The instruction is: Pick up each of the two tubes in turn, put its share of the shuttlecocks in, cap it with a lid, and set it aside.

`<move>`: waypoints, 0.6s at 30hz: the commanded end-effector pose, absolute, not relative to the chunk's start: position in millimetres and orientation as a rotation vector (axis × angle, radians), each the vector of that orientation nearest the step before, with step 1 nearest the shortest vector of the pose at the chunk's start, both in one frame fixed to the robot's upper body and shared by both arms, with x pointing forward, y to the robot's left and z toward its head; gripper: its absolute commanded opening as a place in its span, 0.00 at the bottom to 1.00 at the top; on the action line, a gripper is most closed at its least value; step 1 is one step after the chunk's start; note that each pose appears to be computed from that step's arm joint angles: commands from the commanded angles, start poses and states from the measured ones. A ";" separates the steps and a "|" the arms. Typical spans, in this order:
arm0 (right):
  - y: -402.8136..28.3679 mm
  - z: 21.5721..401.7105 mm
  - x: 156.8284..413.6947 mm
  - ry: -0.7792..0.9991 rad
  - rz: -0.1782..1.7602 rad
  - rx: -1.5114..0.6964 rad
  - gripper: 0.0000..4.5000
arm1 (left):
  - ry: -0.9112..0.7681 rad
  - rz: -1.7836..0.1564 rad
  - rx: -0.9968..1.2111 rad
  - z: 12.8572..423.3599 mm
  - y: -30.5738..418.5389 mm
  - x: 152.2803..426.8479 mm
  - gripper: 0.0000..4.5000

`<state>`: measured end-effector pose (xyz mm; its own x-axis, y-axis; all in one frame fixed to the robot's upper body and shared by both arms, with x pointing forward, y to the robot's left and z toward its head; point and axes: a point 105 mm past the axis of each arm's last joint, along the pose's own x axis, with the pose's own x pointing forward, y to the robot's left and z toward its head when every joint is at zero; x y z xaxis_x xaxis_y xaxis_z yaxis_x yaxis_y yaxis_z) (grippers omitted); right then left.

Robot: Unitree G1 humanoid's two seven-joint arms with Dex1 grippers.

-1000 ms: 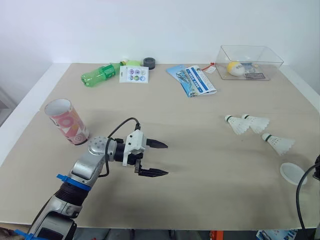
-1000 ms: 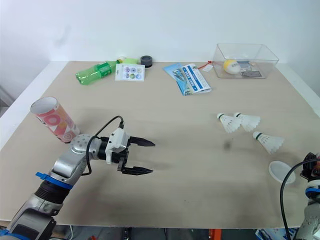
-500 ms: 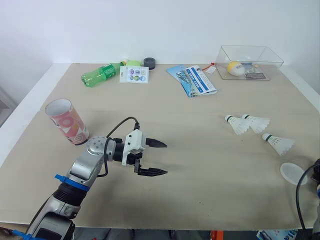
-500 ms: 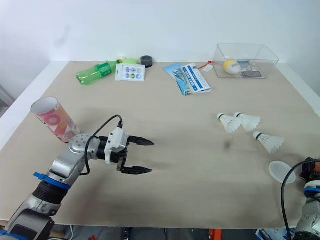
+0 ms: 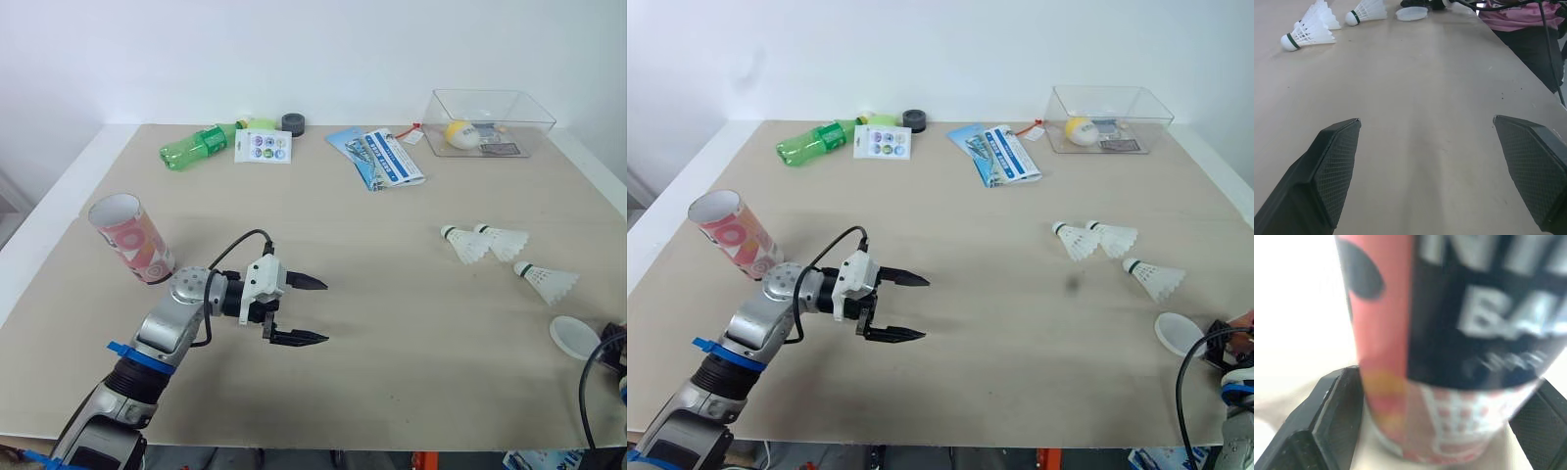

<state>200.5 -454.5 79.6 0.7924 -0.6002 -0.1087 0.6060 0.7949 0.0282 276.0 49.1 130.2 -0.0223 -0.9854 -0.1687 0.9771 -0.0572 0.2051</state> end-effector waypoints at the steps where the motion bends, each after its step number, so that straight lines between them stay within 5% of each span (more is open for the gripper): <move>1: -453.6 98.8 192.9 0.049 -0.661 0.045 1.00 | -0.066 -1.631 0.304 136.3 45.3 274.3 1.00; 18: -422.6 112.4 163.2 0.053 -0.618 0.042 1.00 | -0.065 -1.679 0.296 132.9 39.4 275.6 1.00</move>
<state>164.3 -425.6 90.3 0.7988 -0.5872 -0.1309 0.5959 0.8021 0.0387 274.7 41.9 124.0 -0.0911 -0.9825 -0.1627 0.9783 -0.1188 0.1698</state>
